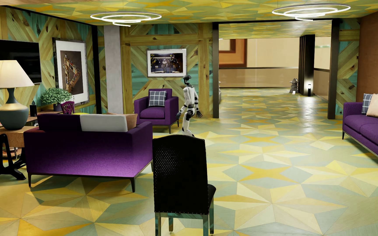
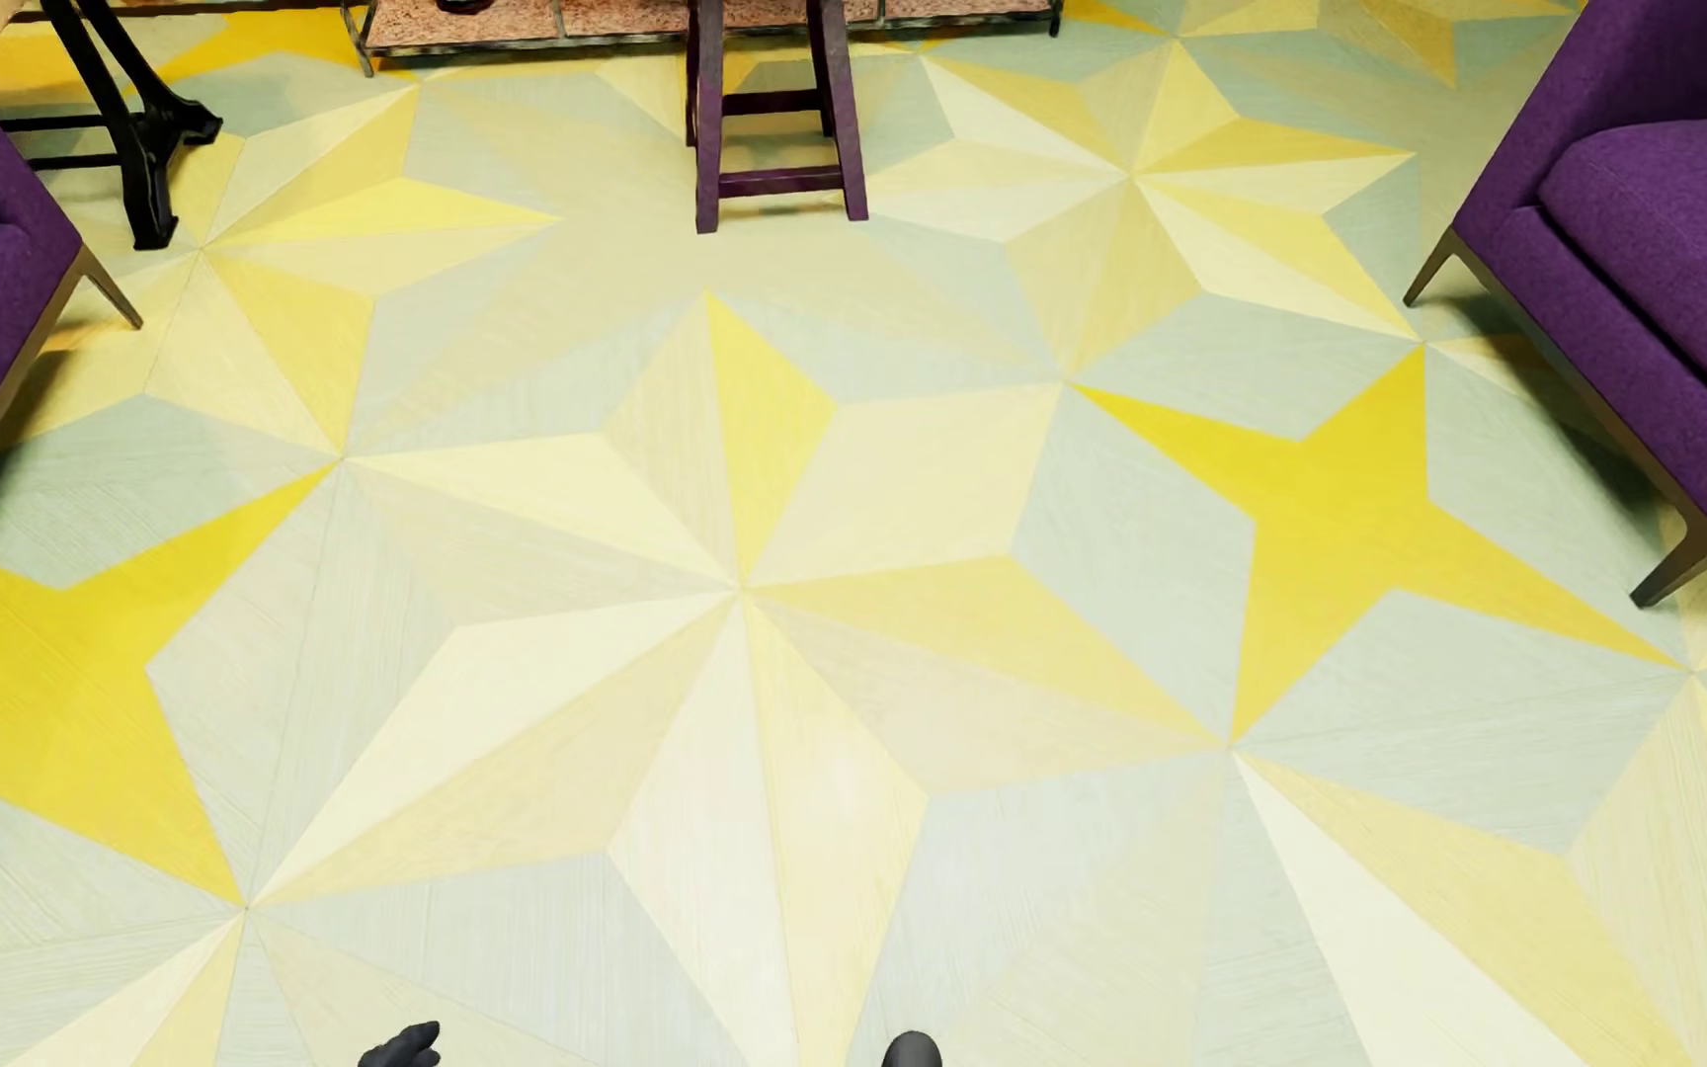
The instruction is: Go to the stool
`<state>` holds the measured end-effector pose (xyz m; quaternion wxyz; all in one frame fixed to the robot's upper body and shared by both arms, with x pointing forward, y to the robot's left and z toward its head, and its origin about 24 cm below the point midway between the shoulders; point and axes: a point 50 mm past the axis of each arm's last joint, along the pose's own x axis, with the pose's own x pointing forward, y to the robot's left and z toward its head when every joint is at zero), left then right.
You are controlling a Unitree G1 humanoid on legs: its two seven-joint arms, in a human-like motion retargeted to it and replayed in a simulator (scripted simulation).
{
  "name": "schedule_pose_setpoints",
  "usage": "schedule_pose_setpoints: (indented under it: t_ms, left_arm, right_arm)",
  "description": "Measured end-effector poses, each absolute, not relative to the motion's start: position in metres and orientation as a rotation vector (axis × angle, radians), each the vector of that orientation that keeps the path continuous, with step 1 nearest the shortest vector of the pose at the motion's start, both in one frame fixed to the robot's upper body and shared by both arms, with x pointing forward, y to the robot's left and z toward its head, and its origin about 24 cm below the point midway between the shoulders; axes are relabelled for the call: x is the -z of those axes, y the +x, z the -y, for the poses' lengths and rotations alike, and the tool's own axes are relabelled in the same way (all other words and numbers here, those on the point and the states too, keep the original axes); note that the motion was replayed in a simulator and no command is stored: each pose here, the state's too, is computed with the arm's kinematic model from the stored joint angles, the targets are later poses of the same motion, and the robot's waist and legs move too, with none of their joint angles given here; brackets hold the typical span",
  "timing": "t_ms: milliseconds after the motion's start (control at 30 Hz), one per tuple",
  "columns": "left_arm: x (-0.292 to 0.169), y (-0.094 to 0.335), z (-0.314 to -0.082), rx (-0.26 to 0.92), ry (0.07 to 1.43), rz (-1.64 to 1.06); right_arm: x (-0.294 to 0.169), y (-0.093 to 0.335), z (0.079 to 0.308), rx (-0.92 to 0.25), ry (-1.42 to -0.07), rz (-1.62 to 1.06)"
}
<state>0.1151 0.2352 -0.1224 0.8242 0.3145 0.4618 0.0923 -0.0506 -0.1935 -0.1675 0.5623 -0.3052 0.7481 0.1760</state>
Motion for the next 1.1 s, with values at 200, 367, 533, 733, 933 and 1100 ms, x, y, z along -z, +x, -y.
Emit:
schedule_pose_setpoints:
  t_ms: [200, 367, 533, 733, 933, 1100]
  left_arm:
    - [0.146, 0.072, -0.228, 0.093, 0.67, -1.256]
    - [0.15, 0.035, -0.239, -0.063, 0.586, -1.37]
    - [0.157, 0.016, -0.23, 0.003, 0.568, -1.464]
    - [0.153, 0.073, -0.199, -0.008, 0.544, -1.236]
    - [0.133, 0.153, -0.189, 0.098, 0.721, -0.992]
    - [0.113, 0.191, -0.167, 0.149, 0.73, -0.797]
  right_arm:
    - [0.156, 0.092, 0.194, -0.152, -0.848, -1.256]
    - [0.096, 0.229, 0.16, -0.238, -0.987, -0.735]
    - [0.055, 0.269, 0.145, -0.179, -0.995, -0.481]
    - [0.127, 0.165, 0.189, -0.28, -0.988, -0.956]
    - [0.173, 0.017, 0.186, -0.609, -0.902, -1.557]
    - [0.166, -0.029, 0.184, -0.307, -0.628, -1.606]
